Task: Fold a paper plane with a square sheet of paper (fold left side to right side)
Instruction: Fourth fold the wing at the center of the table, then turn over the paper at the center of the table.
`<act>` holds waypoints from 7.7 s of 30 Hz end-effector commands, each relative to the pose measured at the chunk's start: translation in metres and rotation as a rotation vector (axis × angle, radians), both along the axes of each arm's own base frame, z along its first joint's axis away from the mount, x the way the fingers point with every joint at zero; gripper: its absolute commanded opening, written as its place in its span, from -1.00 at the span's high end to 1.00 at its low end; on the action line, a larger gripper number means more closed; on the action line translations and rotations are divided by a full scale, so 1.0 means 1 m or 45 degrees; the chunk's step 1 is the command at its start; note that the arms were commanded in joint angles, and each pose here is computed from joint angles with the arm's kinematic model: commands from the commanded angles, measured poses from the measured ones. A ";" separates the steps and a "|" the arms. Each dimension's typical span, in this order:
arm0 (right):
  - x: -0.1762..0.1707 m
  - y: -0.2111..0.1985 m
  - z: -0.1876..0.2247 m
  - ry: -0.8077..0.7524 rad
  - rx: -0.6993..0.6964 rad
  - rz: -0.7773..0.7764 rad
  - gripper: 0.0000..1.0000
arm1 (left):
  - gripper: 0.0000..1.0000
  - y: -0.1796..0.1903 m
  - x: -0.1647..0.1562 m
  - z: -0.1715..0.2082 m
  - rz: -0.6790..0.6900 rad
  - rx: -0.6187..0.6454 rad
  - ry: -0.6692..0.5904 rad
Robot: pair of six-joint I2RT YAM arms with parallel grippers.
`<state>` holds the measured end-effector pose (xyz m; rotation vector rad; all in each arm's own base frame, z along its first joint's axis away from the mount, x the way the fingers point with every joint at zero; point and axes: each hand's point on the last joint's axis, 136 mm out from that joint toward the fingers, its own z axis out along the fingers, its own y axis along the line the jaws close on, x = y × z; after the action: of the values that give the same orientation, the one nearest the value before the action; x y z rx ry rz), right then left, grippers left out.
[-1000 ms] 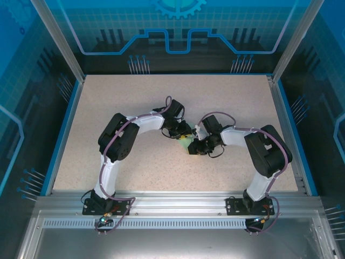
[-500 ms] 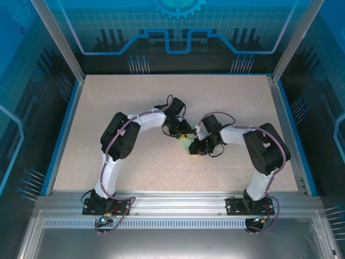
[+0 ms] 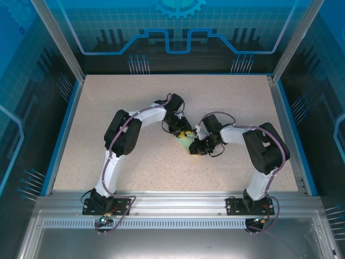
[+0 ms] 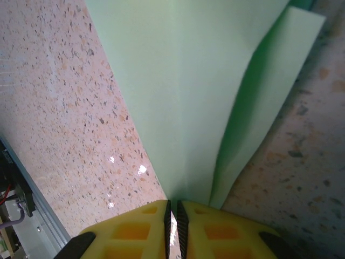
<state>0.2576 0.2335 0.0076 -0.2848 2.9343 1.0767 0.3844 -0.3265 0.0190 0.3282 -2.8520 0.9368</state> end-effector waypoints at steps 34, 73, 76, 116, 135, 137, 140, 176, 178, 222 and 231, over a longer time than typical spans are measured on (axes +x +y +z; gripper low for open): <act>-0.038 -0.035 -0.043 0.219 -0.207 -0.019 0.68 | 0.21 0.063 0.147 0.061 0.115 -0.066 -0.443; -0.057 -0.044 -0.026 0.255 -0.193 -0.049 0.68 | 0.31 0.010 0.037 -0.030 -0.030 -0.015 -0.259; -0.043 -0.034 0.003 0.164 -0.038 -0.076 0.67 | 0.31 0.005 0.034 -0.028 -0.044 -0.033 -0.265; 0.049 0.005 -0.015 0.104 -0.074 -0.464 0.69 | 0.31 0.010 0.028 -0.044 -0.034 0.006 -0.209; -0.011 -0.016 -0.017 0.217 -0.194 -0.347 0.68 | 0.32 0.018 0.028 -0.053 -0.008 0.032 -0.185; -0.017 -0.019 -0.018 0.227 -0.206 -0.335 0.68 | 0.31 0.018 0.028 -0.054 -0.010 0.032 -0.185; -0.025 -0.023 -0.019 0.243 -0.218 -0.325 0.68 | 0.31 0.019 0.028 -0.055 -0.006 0.036 -0.183; 0.001 -0.082 0.094 -0.367 -0.100 -0.388 -0.04 | -0.15 0.011 0.034 0.124 -0.076 -0.150 -0.530; 0.002 -0.082 0.097 -0.398 -0.079 -0.389 -0.20 | -0.16 0.024 0.025 0.121 -0.036 -0.103 -0.536; 0.045 -0.103 0.215 -0.745 0.649 -0.466 -0.99 | 0.99 -0.020 0.036 0.262 -0.081 -0.642 -1.138; 0.026 -0.076 0.265 -0.987 0.795 -0.175 -0.99 | 0.98 -0.021 -0.023 0.325 -0.217 -0.850 -1.547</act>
<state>0.2997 0.1416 0.2388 -0.1532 1.9459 1.3557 0.3766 -0.3437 0.3316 -0.5677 -3.0300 2.4472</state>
